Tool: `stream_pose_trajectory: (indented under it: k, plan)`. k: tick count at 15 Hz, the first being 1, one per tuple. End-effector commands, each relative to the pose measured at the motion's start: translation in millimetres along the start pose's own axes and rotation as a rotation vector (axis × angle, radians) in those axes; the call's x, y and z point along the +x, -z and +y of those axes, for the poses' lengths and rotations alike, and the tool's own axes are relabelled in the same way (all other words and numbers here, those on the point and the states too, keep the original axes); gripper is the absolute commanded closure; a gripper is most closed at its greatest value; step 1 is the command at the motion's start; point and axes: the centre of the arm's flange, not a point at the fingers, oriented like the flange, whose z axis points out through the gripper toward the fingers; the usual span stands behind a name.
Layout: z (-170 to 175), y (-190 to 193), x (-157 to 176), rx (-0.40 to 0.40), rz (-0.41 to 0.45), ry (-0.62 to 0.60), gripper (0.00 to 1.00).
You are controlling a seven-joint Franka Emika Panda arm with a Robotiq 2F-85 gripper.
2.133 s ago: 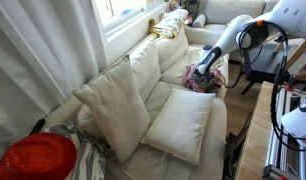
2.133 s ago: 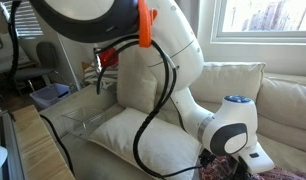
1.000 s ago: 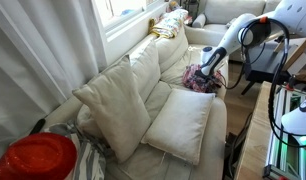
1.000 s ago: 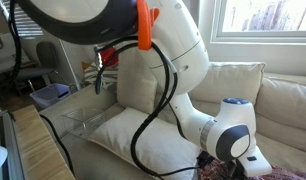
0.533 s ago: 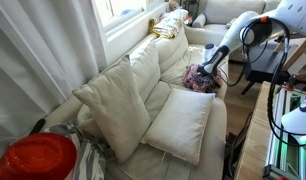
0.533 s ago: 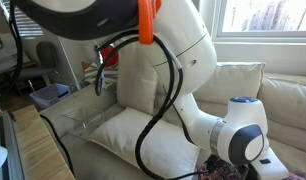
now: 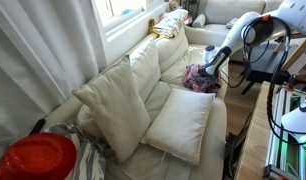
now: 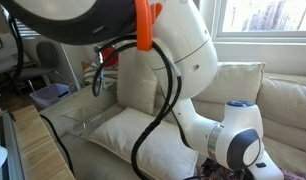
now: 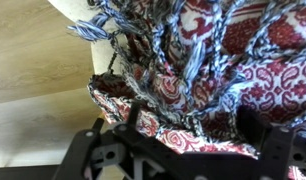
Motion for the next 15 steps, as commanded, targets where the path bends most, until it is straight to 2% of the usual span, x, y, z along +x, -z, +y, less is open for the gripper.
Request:
stream_pose_trajectory:
  k: [1, 4, 7, 8, 9, 12, 15]
  plan:
    - [-30, -70, -5, 0.007, -0.016, 0.024, 0.00]
    - [-31, -72, -22, 0.015, -0.034, 0.059, 0.00]
    - [-35, -72, -36, 0.079, -0.010, 0.079, 0.00]
    - [-35, -71, -40, 0.095, -0.004, 0.084, 0.10]
    - [-36, -70, -42, 0.107, -0.008, 0.088, 0.26]
    - [-35, -69, -43, 0.138, -0.001, 0.098, 0.50]
    - [-33, -69, -46, 0.132, -0.006, 0.123, 0.74]
